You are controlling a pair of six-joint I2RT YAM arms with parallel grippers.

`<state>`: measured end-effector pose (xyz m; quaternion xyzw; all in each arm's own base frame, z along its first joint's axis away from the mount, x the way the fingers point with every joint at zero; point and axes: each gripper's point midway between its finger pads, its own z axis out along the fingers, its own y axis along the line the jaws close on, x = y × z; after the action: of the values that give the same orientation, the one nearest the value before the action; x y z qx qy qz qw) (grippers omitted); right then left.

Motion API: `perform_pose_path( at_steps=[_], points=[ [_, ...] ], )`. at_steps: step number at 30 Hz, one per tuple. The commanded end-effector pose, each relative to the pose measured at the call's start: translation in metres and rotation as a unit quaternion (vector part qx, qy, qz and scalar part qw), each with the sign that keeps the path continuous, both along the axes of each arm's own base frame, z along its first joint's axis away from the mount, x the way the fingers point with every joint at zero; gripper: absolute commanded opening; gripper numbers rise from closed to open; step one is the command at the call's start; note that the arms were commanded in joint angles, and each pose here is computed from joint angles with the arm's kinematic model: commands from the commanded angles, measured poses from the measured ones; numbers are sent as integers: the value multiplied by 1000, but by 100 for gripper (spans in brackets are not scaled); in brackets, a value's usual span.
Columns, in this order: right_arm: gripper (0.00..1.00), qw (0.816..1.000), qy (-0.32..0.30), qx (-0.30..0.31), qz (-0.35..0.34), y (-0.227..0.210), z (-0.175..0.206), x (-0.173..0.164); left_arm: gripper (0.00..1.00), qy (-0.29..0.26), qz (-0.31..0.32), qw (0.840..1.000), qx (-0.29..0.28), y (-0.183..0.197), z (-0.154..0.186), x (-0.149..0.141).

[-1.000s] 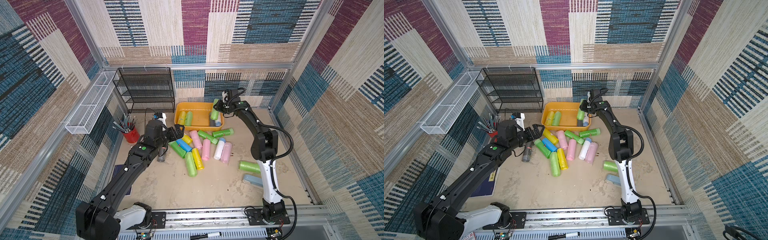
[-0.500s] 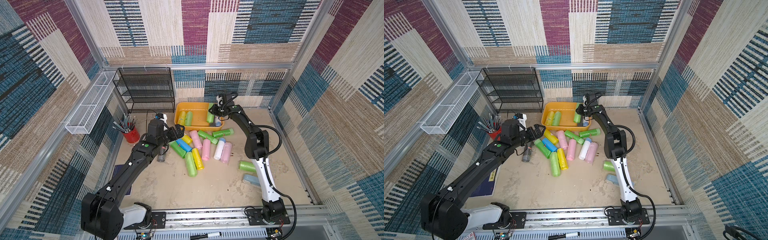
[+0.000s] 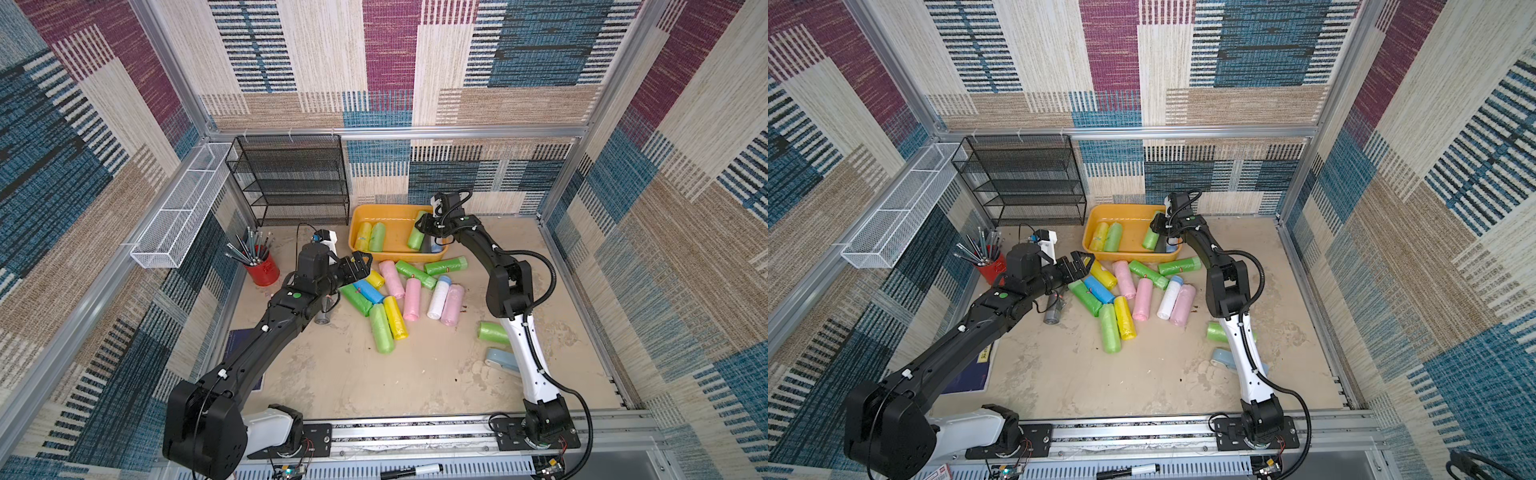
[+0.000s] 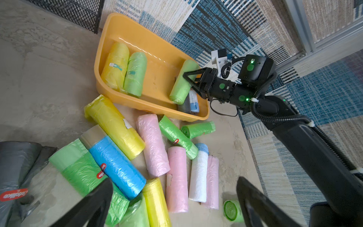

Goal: Put the roll of trash bags into the storage box
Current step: Place the roll of trash bags in the storage box, then pick up the roll of trash bags from the center of the board.

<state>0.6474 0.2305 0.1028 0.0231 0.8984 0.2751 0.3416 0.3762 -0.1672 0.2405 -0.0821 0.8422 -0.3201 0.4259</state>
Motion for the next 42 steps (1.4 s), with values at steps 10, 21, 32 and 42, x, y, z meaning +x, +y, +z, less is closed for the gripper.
perform_pose_path(
  at_steps=[10,21,32,42],
  points=[
    [73,999,-34,-34,-21,-14,32,1,98,-17,42,999,14,18,1,8],
    [99,998,-44,-40,-23,-23,76,-24,98,-15,69,997,27,32,1,5],
    [99,991,-126,-18,-31,-49,148,-118,99,5,90,994,64,49,-9,-4],
    [99,985,-169,13,-33,-73,159,-215,99,37,104,987,118,64,-29,-8]
  ],
)
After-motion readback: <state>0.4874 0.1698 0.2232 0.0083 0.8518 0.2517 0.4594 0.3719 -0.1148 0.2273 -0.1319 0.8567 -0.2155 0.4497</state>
